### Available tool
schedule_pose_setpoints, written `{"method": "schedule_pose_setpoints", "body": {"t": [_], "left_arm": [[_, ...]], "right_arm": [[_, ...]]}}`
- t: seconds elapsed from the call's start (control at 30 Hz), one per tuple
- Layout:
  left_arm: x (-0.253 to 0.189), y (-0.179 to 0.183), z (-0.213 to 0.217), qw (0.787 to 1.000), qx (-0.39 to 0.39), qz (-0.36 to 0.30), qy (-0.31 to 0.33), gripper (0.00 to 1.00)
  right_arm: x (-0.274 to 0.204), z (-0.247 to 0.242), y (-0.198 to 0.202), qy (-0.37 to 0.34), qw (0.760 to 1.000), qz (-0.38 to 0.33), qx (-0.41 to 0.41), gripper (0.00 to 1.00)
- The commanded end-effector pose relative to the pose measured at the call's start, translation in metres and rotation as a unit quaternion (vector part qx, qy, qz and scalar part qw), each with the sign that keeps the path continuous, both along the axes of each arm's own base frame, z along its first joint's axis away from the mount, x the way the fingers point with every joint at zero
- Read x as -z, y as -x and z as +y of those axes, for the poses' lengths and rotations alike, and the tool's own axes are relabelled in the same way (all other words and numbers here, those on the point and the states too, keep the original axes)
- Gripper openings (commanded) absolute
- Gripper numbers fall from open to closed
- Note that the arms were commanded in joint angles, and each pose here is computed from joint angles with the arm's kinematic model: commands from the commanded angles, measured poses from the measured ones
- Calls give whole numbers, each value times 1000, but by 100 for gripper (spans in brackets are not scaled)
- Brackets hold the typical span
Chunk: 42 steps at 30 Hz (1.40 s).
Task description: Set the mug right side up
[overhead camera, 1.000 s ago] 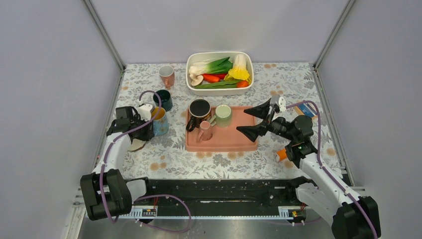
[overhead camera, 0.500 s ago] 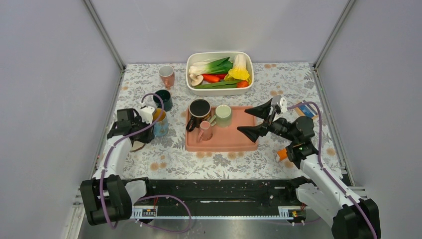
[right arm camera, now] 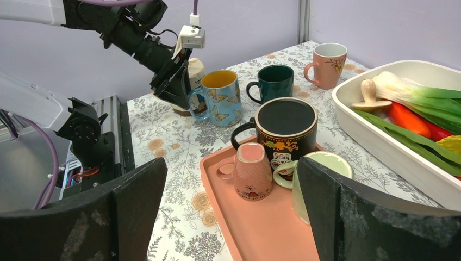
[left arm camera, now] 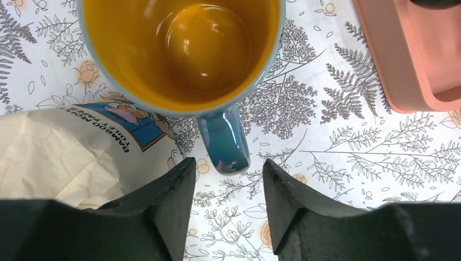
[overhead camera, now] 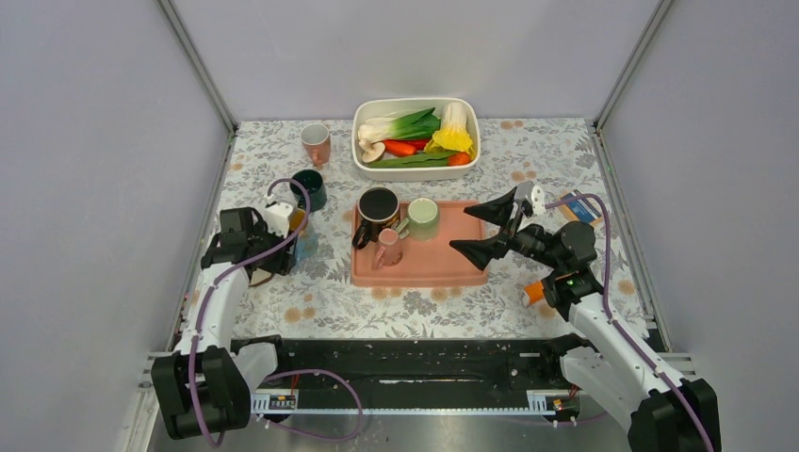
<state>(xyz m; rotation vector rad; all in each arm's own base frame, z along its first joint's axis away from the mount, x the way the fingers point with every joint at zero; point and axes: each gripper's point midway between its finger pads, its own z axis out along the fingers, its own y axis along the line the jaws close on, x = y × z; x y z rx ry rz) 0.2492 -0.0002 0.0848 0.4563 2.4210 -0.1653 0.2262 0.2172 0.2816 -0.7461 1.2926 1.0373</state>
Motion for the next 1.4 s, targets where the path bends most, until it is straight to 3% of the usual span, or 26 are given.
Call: {"method": "schedule_pose_setpoints", "body": {"t": [0.0, 0.13, 0.47, 0.7, 0.8, 1.37], "left_arm": [[-20, -7, 2, 999, 1, -32, -11, 55], [-29, -7, 3, 999, 1, -49, -17, 66], [-63, -13, -2, 996, 22, -82, -14, 73], [-112, -7, -57, 980, 134, -132, 64, 85], [-116, -4, -92, 970, 191, -136, 59, 99], [-65, -47, -166, 967, 246, -58, -17, 99]], "right_arm": [[-10, -4, 0, -4, 1000, -28, 7, 99], [-10, -4, 1, -4, 1000, -29, 6, 99], [-13, -7, 1, -6, 999, -33, 11, 100], [-12, -8, 0, -3, 999, -36, 14, 99], [-11, -9, -1, -2, 999, -38, 16, 99], [-8, -11, -3, 4, 999, -44, 21, 99]]}}
